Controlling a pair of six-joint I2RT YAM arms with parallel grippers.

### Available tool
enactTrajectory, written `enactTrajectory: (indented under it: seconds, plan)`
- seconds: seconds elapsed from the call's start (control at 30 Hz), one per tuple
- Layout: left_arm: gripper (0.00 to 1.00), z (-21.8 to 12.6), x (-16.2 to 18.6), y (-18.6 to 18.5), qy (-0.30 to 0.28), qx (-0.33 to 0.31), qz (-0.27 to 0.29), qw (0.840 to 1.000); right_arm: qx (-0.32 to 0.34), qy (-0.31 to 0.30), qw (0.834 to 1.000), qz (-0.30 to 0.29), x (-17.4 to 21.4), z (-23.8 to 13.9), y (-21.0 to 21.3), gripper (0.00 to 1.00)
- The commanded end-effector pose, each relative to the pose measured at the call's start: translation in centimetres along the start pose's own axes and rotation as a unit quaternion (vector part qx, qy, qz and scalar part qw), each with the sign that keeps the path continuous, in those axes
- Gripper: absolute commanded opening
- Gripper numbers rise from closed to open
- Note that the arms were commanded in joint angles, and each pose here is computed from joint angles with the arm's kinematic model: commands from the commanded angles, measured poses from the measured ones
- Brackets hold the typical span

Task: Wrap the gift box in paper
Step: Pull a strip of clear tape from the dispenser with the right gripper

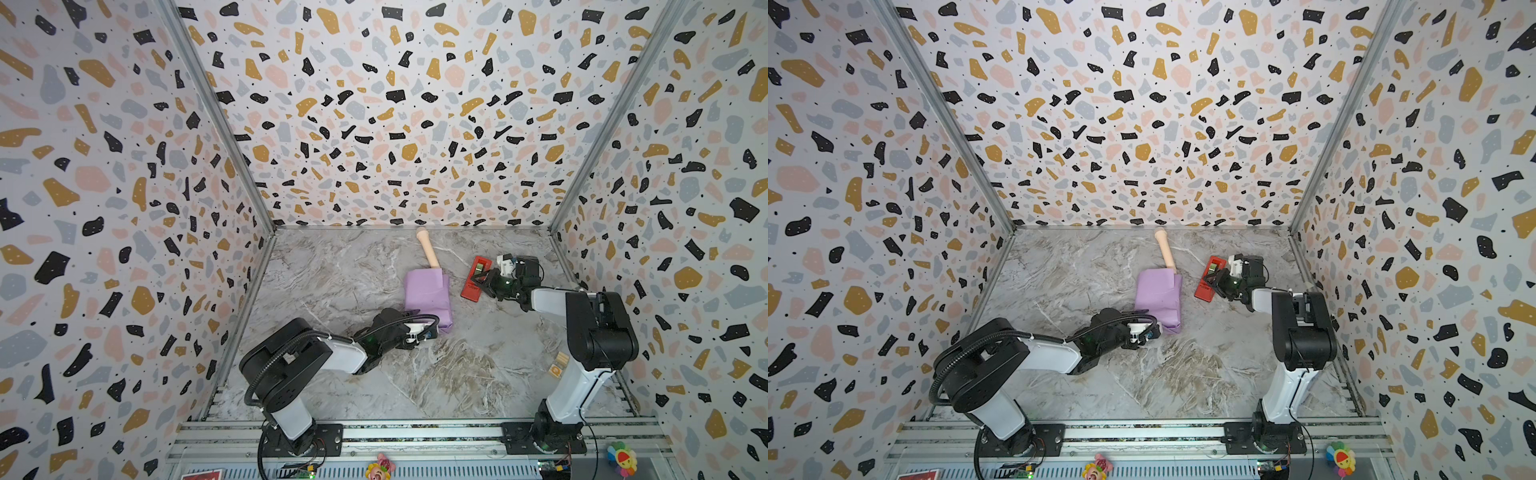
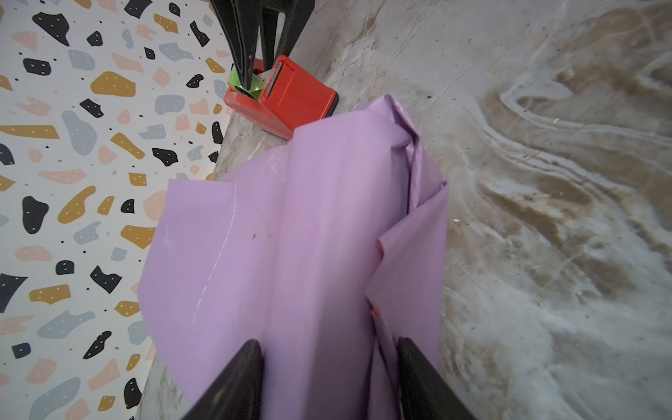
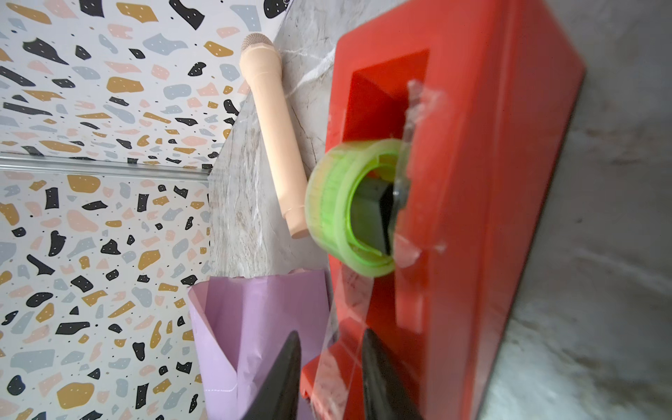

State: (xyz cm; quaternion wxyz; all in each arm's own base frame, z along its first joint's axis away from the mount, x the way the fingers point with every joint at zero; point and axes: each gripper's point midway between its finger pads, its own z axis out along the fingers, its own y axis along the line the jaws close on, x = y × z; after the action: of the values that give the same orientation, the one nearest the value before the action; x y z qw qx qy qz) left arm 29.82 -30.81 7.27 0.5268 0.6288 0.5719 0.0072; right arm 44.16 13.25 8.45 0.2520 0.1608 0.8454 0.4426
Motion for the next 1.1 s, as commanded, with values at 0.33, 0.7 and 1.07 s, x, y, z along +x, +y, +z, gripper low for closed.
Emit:
enactTrajectory:
  seconds: [0.33, 0.7, 1.07]
  plan:
    - [0.58, 0.3, 1.3, -0.9, 0.023, 0.019, -0.01, 1.0, -0.054, 0.017, 0.997, 0.058, 1.2, 0.9, 0.6, 0.08]
    - [0.58, 0.3, 1.4, -0.9, 0.024, 0.02, -0.009, 0.999, -0.136, -0.002, 0.987, 0.09, -0.2, -1.0, 3.9, 0.0]
    - [0.57, 0.3, 1.4, -0.9, 0.027, 0.019, -0.009, 0.999, -0.17, 0.007, 0.983, 0.07, 0.5, -2.5, 7.3, 0.0]
